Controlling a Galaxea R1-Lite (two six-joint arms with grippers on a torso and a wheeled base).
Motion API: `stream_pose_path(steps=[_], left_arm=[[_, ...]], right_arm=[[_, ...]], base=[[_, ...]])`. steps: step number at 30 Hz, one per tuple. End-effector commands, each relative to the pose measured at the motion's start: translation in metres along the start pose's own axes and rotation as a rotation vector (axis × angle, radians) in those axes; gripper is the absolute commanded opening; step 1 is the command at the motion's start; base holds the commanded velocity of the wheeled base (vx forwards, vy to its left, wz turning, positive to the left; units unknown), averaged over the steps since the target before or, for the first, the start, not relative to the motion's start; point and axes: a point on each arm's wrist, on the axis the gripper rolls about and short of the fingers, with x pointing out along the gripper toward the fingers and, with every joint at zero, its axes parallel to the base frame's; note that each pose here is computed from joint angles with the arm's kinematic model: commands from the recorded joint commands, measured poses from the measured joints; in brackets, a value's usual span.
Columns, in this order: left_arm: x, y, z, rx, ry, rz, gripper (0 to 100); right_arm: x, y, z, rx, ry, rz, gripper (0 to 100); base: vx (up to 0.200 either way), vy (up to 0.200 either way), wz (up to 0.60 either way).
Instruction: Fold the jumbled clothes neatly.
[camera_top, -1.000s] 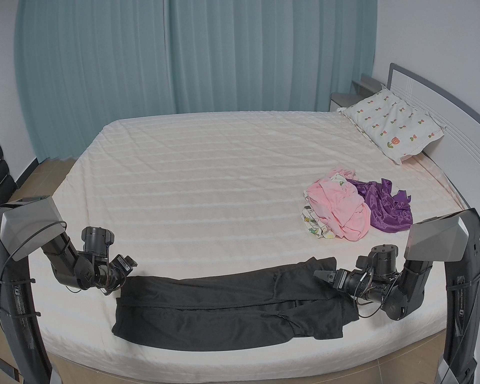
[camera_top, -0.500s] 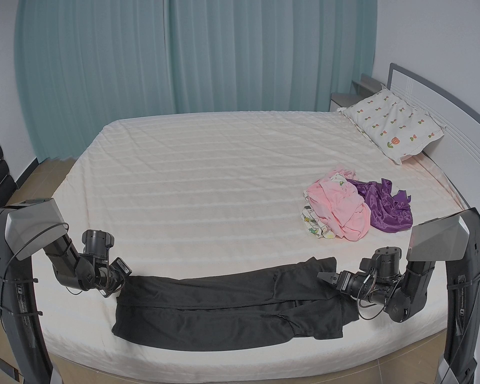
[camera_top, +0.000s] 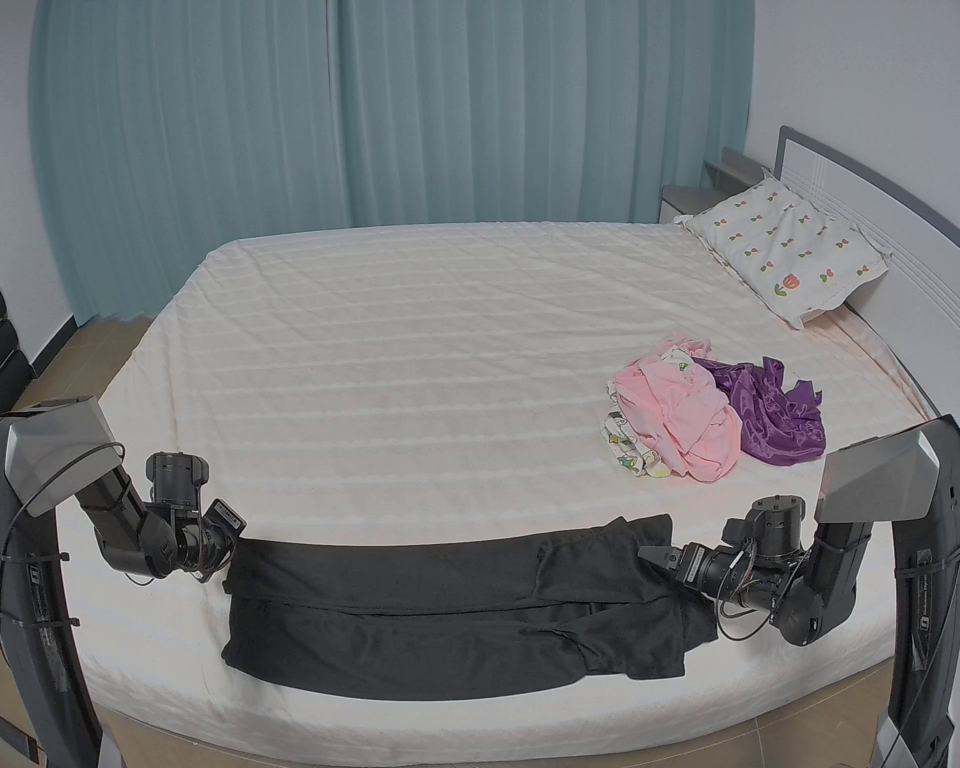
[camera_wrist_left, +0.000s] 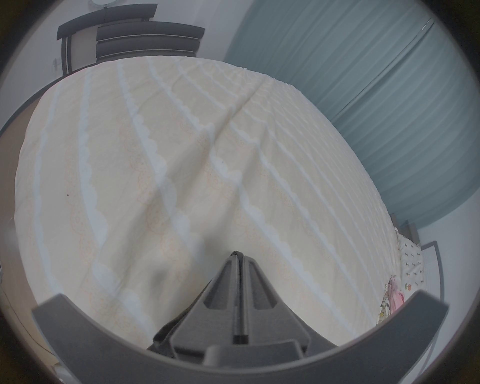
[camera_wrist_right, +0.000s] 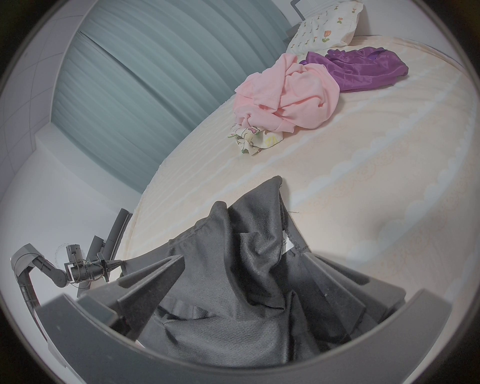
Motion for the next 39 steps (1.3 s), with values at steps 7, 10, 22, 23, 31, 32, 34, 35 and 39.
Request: stream_pose_path(steps=[7,10,22,23,31,32,34,35,39], left_arm=[[0.005,0.000,-0.001,0.002,0.002,0.000,100],[0.000,0.003,0.002,-0.008,-0.001,0.003,100],[-0.066,0.012,-0.012,0.030,0.149,-0.119,100],[-0.067,0.014,-0.013,0.037,0.153,-0.113,100],[-0.069,0.024,-0.023,0.128,0.168,-0.067,100],[-0.070,0.025,-0.024,0.140,0.173,-0.063,100],[-0.070,0.029,-0.027,0.163,0.183,-0.054,100],[-0.071,0.033,-0.030,0.199,0.195,-0.044,100],[-0.068,0.038,-0.036,0.249,0.220,-0.026,100]], right_arm=[[-0.003,0.000,-0.001,0.003,0.004,-0.003,100],[-0.010,0.002,0.003,0.003,-0.007,-0.002,100],[-0.024,0.001,0.005,0.014,-0.007,-0.020,100],[-0.025,0.001,0.004,0.014,-0.006,-0.019,100],[-0.024,0.002,0.003,0.015,0.001,-0.017,100],[-0.024,0.002,0.002,0.012,0.003,-0.015,100],[-0.024,0.002,0.002,0.013,0.003,-0.015,100],[-0.024,0.003,0.003,0.013,0.002,-0.013,100],[-0.023,0.002,0.002,0.014,0.005,-0.014,100]], base=[[0.000,0.000,0.00],[0.000,0.000,0.00],[-0.033,0.000,0.00],[-0.200,0.000,0.00],[-0.200,0.000,0.00],[-0.200,0.000,0.00],[-0.200,0.000,0.00],[-0.200,0.000,0.00],[0.000,0.000,0.00]])
